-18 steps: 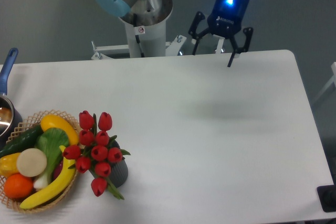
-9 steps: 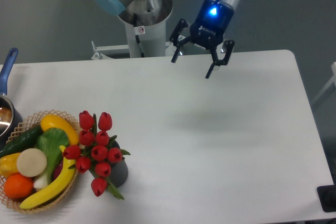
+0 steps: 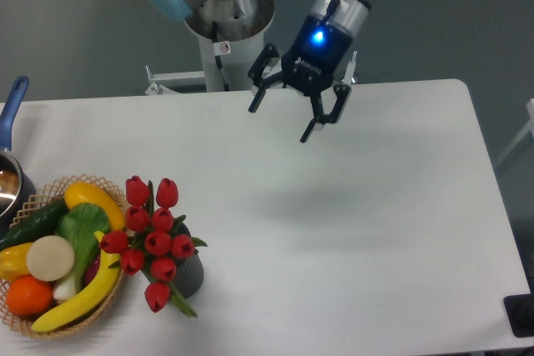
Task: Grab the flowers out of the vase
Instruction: 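Move the open gripper down toward the red tulip bouquet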
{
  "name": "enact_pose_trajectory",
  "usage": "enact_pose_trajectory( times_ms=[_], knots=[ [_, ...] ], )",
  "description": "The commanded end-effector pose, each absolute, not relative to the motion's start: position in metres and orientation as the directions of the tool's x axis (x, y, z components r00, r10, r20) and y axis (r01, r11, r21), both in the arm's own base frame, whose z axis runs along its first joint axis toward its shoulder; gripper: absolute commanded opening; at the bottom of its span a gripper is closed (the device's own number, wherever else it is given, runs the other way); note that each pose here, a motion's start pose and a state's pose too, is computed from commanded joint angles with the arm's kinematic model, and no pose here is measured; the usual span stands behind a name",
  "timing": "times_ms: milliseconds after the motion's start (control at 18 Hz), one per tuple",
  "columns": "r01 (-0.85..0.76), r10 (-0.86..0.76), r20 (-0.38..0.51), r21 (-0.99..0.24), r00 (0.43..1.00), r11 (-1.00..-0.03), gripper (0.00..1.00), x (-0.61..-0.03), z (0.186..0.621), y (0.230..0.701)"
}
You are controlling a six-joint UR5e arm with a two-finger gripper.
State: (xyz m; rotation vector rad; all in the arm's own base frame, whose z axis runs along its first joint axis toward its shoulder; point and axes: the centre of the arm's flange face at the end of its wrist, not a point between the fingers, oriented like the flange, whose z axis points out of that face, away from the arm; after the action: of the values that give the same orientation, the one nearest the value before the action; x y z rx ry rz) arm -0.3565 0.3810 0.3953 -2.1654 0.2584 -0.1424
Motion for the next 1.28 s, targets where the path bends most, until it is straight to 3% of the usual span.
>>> enact_pose_trajectory(
  times_ms=[333, 667, 1278],
  knots=[
    [-0.169, -0.320, 0.017, -0.823, 0.947, -0.542, 1.00, -0.350, 0.376, 0.428],
    [0.000, -0.229, 0.169, -0.805, 0.959, -0.594, 1.00, -0.350, 0.368, 0.433],
    [-0.065, -0.316, 0.152, -0.810, 0.937, -0.582, 1.00, -0.349, 0.357, 0.488]
  ],
)
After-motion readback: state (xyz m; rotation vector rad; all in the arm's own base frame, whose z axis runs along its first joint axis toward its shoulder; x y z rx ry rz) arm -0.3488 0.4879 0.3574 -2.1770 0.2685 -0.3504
